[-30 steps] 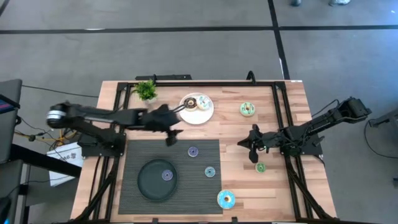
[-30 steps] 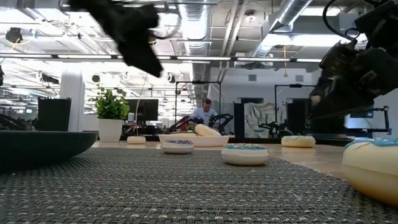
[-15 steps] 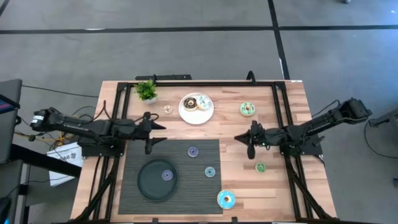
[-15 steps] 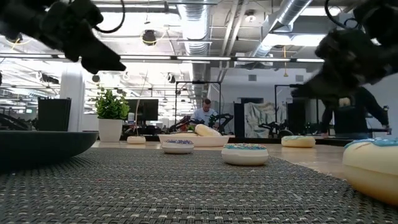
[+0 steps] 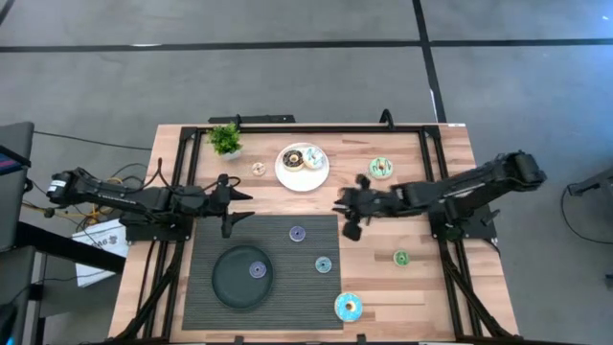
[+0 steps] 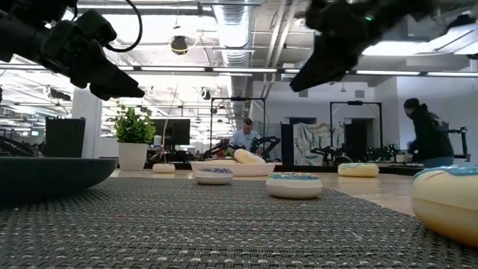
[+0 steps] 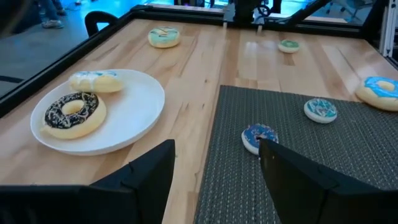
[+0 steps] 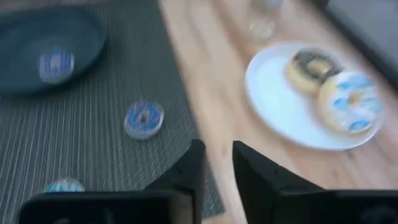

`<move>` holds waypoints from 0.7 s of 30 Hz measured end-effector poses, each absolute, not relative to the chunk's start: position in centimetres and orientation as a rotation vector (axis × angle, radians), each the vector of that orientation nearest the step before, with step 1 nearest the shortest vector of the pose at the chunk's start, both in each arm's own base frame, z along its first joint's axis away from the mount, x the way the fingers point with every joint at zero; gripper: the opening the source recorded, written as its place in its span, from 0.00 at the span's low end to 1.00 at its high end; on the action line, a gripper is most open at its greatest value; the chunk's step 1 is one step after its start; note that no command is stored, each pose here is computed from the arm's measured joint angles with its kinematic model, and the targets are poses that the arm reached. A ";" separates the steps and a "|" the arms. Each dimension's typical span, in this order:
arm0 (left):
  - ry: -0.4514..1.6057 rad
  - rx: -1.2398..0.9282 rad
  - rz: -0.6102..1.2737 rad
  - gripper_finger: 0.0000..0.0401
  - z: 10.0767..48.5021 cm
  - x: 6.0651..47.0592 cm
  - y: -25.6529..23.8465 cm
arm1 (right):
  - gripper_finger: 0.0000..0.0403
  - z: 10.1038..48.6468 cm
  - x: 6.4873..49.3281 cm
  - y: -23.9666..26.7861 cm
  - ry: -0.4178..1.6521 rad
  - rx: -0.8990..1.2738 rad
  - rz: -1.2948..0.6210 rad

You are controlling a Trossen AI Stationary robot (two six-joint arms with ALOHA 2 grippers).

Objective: Pick & Place donuts
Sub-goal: Put the small blue donut on the black plate

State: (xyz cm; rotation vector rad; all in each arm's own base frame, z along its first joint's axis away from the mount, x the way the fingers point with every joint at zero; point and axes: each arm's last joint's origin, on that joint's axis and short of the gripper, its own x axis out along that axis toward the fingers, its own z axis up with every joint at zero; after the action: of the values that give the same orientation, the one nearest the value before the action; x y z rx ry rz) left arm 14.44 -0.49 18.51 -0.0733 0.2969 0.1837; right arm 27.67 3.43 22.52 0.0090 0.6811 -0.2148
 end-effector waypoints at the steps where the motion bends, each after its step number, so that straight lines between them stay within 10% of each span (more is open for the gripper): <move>1: 0.296 -0.077 0.184 0.56 18.5 14.4 -0.5 | 0.22 22.7 28.4 3.6 0.737 0.001 -0.200; 13: 0.296 -0.108 0.189 0.56 18.5 14.4 -0.5 | 0.63 24.1 34.6 8.8 1.049 -0.032 -0.015; 21: 0.295 -0.120 0.191 0.56 18.5 14.4 -0.5 | 0.71 20.3 36.5 12.7 1.234 -0.116 0.025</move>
State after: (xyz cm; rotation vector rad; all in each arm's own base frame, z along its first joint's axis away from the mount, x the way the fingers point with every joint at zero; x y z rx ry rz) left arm 14.44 -0.49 18.51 -0.1203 0.2950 0.1914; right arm 36.45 12.74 20.29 -0.1157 1.2336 0.0252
